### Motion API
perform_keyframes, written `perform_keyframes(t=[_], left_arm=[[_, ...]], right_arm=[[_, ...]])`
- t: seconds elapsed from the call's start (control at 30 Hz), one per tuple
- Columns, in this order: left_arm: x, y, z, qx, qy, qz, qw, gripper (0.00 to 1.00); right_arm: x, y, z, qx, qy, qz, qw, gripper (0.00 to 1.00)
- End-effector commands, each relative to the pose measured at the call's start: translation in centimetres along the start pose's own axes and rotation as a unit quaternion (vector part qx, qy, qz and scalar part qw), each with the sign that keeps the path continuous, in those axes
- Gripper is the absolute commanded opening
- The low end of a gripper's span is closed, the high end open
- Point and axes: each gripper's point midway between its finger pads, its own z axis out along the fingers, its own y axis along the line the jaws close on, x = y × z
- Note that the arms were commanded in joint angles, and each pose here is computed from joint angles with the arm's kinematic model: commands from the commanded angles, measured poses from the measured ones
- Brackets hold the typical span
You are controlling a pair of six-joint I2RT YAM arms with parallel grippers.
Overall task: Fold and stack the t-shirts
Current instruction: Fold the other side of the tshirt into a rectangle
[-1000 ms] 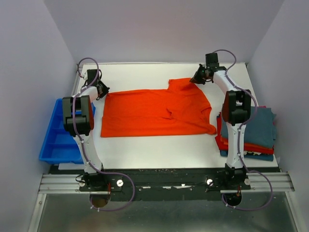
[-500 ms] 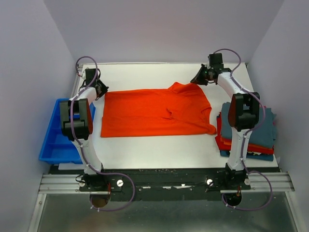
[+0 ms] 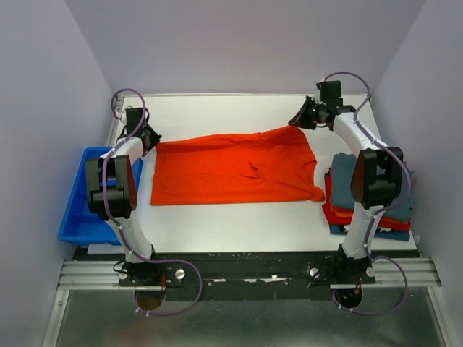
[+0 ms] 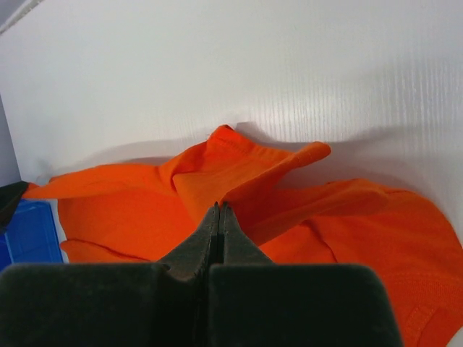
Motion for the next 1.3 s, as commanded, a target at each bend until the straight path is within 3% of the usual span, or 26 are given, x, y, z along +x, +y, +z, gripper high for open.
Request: perform_keyframes(t=[0.0,0.8,1.07,1.27], left_arm=[[-2.1,-0.1,-1.7,0.007,-0.045,0.009,0.999,0.00],[-2.2,1.0,-3.7,-0.007,-0.066,0.013,0.998,0.00],[-1.1,2.1,-4.5,-0.018,-0.065,0.013,0.998,0.00],[1.9,4.0,-4.6,-0.030,-0.044,-0.003,0.999,0.00]], right_arm=[[0.7,0.8,-1.9,-0.013,-0.001,-0.015,1.000,0.01],[2.4,-0.2,-5.7,0.023,-0.014,-0.011,1.000,0.01],[4.9,-0.7,-6.3,0.009,-0.008,0.005,1.000,0.01],[8.7,-3.7,-6.8,0.040,-0.014,0.043,0.998,0.01]])
